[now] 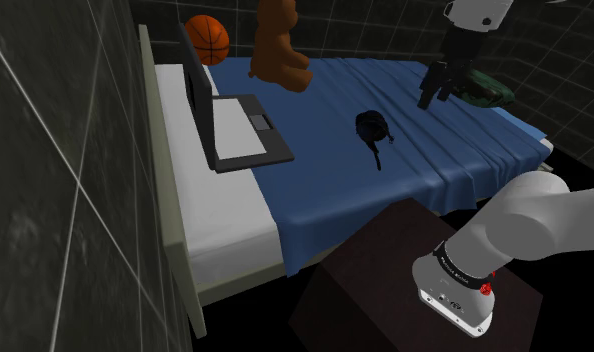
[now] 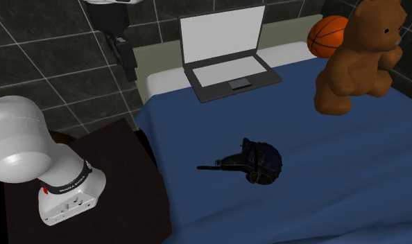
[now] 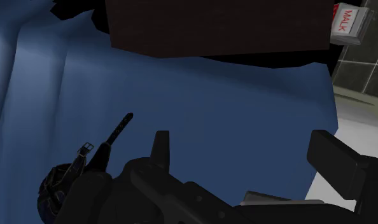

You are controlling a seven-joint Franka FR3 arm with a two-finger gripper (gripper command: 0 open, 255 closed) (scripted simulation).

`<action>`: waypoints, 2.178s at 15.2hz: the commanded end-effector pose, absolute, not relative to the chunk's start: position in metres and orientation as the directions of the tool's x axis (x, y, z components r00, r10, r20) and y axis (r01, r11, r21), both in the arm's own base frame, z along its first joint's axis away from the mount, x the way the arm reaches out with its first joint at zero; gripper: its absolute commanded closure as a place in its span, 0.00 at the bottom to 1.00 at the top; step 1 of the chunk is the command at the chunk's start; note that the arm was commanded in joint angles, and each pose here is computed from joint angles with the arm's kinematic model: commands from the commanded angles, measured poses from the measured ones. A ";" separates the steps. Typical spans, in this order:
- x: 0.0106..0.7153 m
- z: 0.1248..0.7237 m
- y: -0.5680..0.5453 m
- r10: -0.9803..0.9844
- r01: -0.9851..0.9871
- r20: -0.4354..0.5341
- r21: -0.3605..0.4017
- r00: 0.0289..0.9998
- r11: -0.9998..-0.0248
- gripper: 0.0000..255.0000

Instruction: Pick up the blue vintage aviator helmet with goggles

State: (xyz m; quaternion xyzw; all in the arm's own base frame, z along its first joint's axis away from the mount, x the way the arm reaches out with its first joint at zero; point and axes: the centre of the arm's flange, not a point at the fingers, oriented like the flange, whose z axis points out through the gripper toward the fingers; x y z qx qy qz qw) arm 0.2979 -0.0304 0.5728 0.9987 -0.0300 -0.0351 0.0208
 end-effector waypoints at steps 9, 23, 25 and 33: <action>0.338 0.510 -0.109 -0.155 -0.155 -0.022 -0.020 0.988 -0.988 0.00; 0.397 0.393 -0.247 -0.320 -0.311 0.046 -0.142 0.946 -0.940 0.00; 0.405 0.375 -0.267 -0.343 -0.331 0.054 -0.160 0.938 -0.930 0.00; 0.427 0.313 -0.328 -0.417 -0.393 0.076 -0.218 0.906 -0.893 0.00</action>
